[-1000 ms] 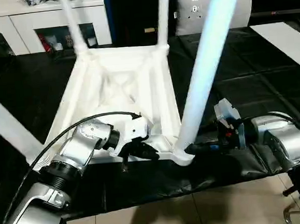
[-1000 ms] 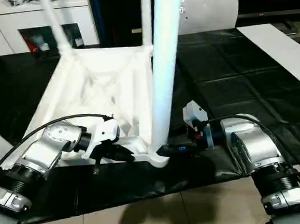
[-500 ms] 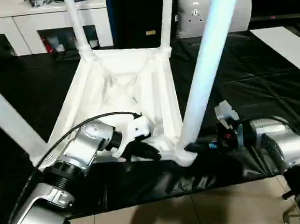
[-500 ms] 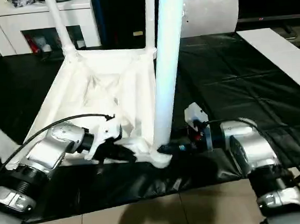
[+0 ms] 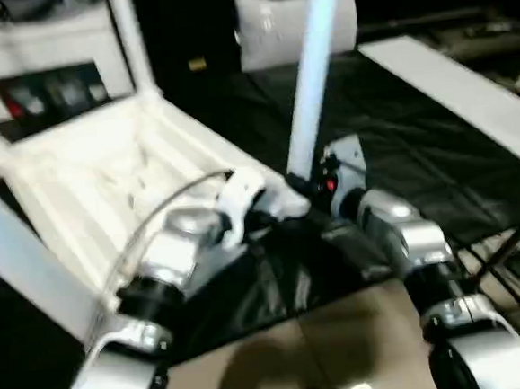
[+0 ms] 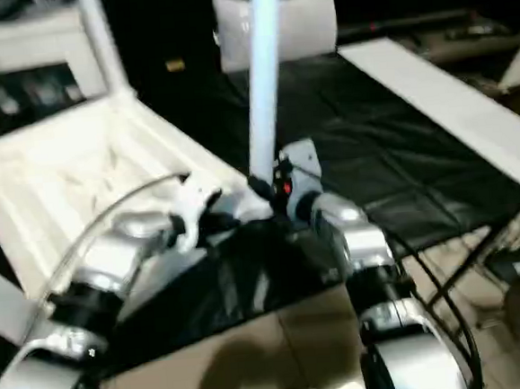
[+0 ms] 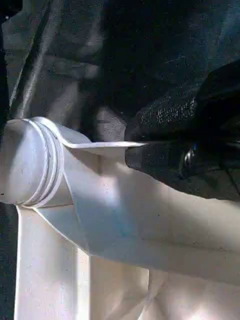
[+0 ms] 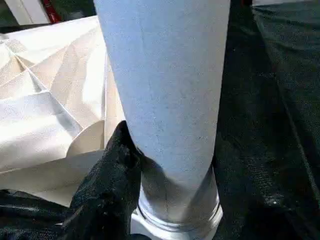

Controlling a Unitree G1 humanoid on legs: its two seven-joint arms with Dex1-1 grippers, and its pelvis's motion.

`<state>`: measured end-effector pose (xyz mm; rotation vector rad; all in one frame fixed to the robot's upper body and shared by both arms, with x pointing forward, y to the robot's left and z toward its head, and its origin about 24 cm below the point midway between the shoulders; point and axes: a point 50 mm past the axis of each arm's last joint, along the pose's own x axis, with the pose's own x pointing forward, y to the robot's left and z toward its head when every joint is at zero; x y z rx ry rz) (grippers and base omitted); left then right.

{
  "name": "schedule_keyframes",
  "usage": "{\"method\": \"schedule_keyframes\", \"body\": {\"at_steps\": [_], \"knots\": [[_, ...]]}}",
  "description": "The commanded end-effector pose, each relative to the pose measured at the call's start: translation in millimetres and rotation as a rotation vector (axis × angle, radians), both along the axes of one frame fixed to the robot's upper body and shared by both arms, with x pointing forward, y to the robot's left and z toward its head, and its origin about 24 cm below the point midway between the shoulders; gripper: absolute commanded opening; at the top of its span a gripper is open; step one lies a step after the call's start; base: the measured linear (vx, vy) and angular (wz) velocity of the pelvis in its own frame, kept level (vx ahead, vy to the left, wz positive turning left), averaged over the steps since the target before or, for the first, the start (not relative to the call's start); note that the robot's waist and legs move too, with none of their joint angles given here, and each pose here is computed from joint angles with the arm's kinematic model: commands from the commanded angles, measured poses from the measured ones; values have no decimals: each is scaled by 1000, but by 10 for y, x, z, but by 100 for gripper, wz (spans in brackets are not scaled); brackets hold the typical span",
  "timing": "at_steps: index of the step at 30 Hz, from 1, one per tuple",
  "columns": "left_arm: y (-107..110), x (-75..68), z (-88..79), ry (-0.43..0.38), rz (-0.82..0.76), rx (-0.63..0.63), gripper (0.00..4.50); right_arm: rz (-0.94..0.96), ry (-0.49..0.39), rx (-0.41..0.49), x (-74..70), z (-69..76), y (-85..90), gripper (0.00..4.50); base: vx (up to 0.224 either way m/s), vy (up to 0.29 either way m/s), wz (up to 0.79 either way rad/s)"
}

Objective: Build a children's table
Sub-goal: Rotate leg to tighten

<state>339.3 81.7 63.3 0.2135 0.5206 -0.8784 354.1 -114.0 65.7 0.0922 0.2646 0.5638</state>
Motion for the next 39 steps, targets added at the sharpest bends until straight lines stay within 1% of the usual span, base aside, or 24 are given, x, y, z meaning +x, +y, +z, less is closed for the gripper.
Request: {"method": "schedule_keyframes", "body": {"at_steps": [1,4,5,9,13,15,16,17,19,20,21,22,24,25,26,27,28,29,31,32,33,34,38,39], "knots": [[-90,36,234,-85,-64,-51,0,21,34,-12,-49,-61,18,243,0,0,0],[-41,36,228,-91,-49,-29,0,44,-22,-3,-61,10,-20,276,0,0,0],[-11,39,226,-100,-49,-18,0,57,-37,-13,-92,42,-66,276,0,0,0],[47,34,220,-112,-81,1,0,90,-58,-44,-144,90,-211,315,4,14,0],[159,-5,184,-113,-179,35,0,159,-104,-91,-183,190,-501,359,4,14,0],[189,-22,172,-112,-218,43,0,192,-117,-107,-200,224,-571,367,0,0,0],[227,-47,156,-106,-271,54,0,240,-133,-125,-223,271,-648,375,0,0,0],[247,-58,147,-101,-298,63,0,267,-135,-138,-235,287,-678,392,0,0,0],[287,-76,131,-91,-339,86,0,343,-135,-180,-274,307,-720,402,0,0,0],[300,-84,128,-90,-362,93,0,383,-131,-207,-296,308,-736,419,0,0,0],[309,-102,129,-87,-396,92,0,429,-123,-235,-321,305,-749,419,0,0,0],[309,-102,129,-87,-396,92,0,429,-123,-235,-321,305,-749,419,0,0,0],[320,-147,125,-75,-469,89,0,522,-110,-255,-372,306,-759,419,0,0,0],[328,-194,113,-65,-546,94,0,599,-99,-249,-408,309,-747,419,0,0,0],[328,-194,113,-65,-546,94,0,599,-99,-249,-408,309,-747,406,0,0,0],[337,-235,99,-52,-605,102,0,654,-89,-235,-436,308,-729,387,0,0,0],[344,-262,90,-42,-647,110,0,689,-78,-224,-455,305,-720,387,0,0,0],[344,-262,90,-42,-647,110,0,689,-78,-224,-455,305,-720,383,0,0,0],[331,-300,104,-28,-699,91,0,757,-50,-225,-498,278,-712,358,0,0,0],[330,-302,106,-27,-703,90,0,763,-48,-226,-502,274,-711,358,0,0,0],[326,-320,113,-20,-730,89,0,798,-31,-216,-529,253,-694,341,0,0,0],[326,-330,116,-17,-746,93,0,820,-30,-204,-541,249,-676,337,0,0,0],[321,-344,124,-14,-779,85,0,860,-22,-177,-539,239,-639,294,0,0,0],[315,-351,127,-12,-786,81,0,871,-16,-165,-538,230,-628,294,0,0,0]]}}
